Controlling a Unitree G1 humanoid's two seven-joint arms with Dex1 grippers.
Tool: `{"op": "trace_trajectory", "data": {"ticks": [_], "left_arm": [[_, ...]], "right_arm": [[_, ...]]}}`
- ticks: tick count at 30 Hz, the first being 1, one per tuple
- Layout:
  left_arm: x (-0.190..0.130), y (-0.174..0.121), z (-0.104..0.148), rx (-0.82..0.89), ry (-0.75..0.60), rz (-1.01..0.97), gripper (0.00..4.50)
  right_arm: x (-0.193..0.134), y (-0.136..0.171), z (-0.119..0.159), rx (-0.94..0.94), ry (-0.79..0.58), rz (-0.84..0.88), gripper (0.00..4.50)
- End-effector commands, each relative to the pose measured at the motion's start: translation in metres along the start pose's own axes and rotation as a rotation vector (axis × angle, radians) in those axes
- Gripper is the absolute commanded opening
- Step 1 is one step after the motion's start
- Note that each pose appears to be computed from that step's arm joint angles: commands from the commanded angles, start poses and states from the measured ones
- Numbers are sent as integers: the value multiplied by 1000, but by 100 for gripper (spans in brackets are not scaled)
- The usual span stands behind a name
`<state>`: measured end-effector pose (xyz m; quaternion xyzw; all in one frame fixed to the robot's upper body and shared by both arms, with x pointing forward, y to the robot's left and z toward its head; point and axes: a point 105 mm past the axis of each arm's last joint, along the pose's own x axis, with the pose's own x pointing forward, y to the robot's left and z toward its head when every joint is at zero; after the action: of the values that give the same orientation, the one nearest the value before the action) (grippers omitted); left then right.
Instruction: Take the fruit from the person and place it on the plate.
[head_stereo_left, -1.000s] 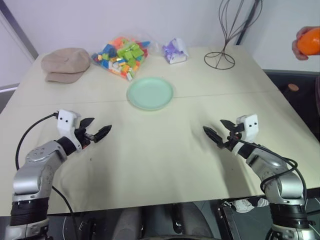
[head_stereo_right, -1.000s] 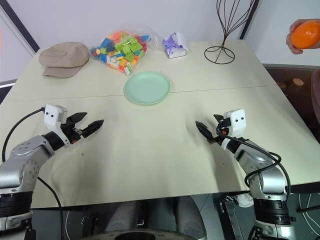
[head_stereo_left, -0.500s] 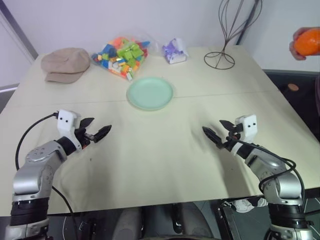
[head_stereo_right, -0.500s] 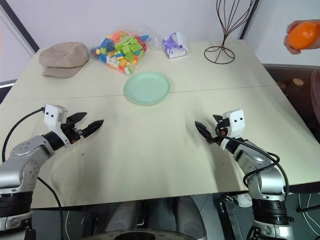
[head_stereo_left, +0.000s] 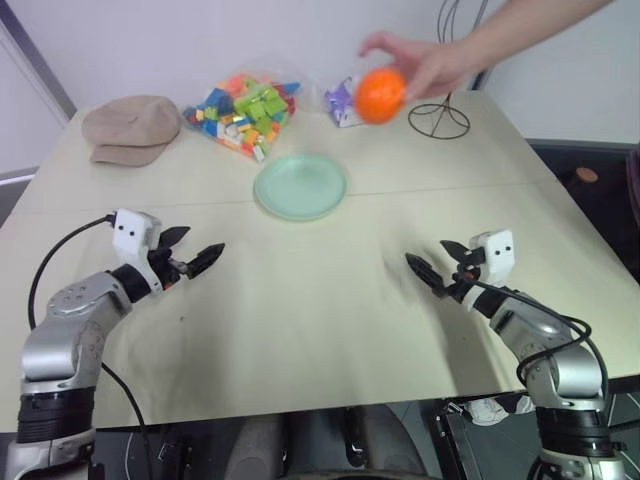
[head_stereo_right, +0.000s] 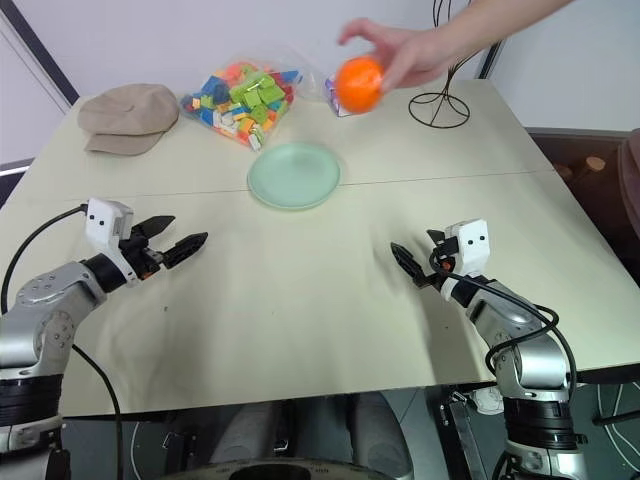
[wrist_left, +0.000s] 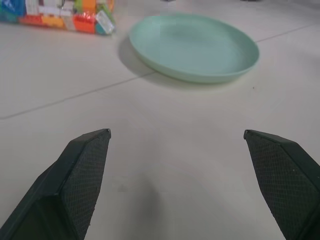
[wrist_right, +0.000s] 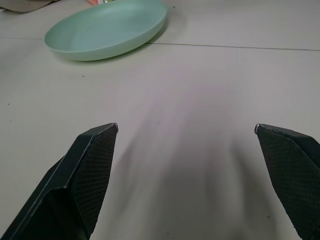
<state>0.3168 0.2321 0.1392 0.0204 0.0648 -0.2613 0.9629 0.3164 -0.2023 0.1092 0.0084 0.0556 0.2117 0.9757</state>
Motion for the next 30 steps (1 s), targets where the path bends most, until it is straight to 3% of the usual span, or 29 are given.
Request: {"op": "trace_trajectory", "data": {"ticks": [1, 5, 9, 15, 17, 20, 22, 26, 30], "left_arm": [[1, -5, 13, 38, -30, -31, 447], [0, -2, 10, 36, -22, -19, 447], [0, -3, 10, 35, -17, -24, 447], [4, 0, 10, 36, -15, -18, 447], [4, 0, 8, 31, -15, -14, 447], [4, 1, 4, 20, -15, -2, 447], [5, 2, 3, 17, -15, 7, 447], [5, 4, 1, 13, -16, 23, 447], [1, 6, -1, 11, -9, 37, 447]], "right_arm": [[0, -8, 39, -19, -143, -59, 449], [1, -3, 71, 45, -282, -98, 449], [9, 17, 76, -32, -274, -48, 449], [20, 65, 85, -577, -149, 175, 449], [19, 76, 92, -595, -174, 213, 449], [27, 89, 107, -72, -304, 222, 449], [33, 95, 104, 172, -331, 241, 449], [46, 107, 93, 361, -349, 254, 449], [62, 107, 92, 390, -394, 197, 449]]}}
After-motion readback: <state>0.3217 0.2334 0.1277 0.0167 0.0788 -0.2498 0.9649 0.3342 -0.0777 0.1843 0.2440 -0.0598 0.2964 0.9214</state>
